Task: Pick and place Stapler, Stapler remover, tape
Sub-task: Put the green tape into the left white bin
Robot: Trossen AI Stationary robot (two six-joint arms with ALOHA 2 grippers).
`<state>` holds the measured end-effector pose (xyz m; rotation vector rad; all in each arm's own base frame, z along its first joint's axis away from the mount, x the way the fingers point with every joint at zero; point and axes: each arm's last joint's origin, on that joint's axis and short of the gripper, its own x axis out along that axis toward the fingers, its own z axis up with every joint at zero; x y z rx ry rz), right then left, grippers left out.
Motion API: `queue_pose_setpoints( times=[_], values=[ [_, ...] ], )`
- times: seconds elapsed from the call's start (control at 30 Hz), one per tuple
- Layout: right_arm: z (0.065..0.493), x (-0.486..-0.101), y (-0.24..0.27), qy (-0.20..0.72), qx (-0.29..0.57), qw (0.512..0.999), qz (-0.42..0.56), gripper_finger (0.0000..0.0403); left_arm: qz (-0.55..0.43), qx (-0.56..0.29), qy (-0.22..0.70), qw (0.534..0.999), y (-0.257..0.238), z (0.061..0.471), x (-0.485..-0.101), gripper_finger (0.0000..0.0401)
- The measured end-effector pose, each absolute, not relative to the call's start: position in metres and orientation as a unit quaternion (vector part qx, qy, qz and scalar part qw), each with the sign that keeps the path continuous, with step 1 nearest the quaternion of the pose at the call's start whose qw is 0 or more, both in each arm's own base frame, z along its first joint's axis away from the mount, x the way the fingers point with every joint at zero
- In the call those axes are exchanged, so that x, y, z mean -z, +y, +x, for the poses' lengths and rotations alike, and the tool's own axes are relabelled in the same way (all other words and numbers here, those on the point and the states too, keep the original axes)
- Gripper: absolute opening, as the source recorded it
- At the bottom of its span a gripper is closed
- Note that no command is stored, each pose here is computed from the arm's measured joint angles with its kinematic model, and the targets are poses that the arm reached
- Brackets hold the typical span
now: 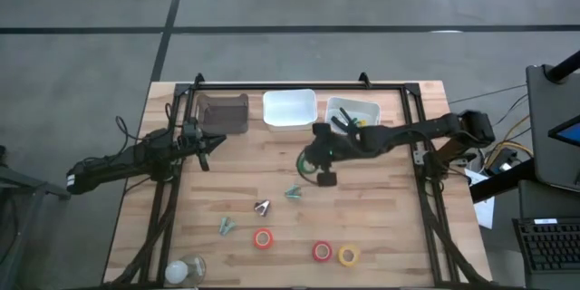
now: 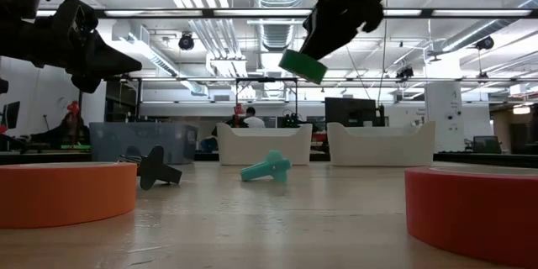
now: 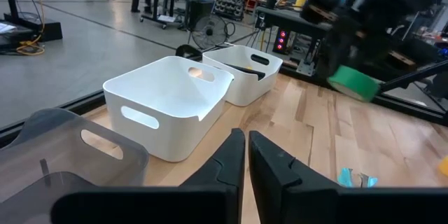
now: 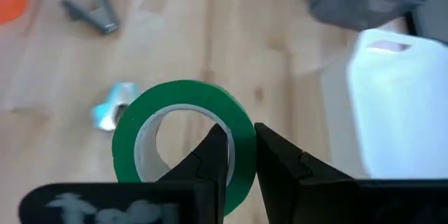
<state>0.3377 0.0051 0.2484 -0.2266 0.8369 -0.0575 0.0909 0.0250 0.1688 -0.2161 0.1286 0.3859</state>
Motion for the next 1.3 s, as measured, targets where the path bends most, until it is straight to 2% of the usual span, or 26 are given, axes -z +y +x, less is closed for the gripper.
queue_pose_setpoints(
  times=[0.63,0.97,1.3],
  values=[
    [0.331,-0.251,-0.127,0.363,0.199,0.909,-0.042,0.0057,-0.107,-0.191,0.064,0.974,0.025,0.091,-0.169,0.0023],
    [0.347,-0.241,-0.175,0.379,0.220,0.899,0.006,0.0057,-0.107,-0.191,0.064,0.974,0.025,0.091,-0.169,0.0023],
    [0.369,-0.213,-0.188,0.445,0.213,0.869,0.030,0.0057,-0.107,-0.191,0.064,0.974,0.025,0.091,-0.169,0.0023]
  ],
)
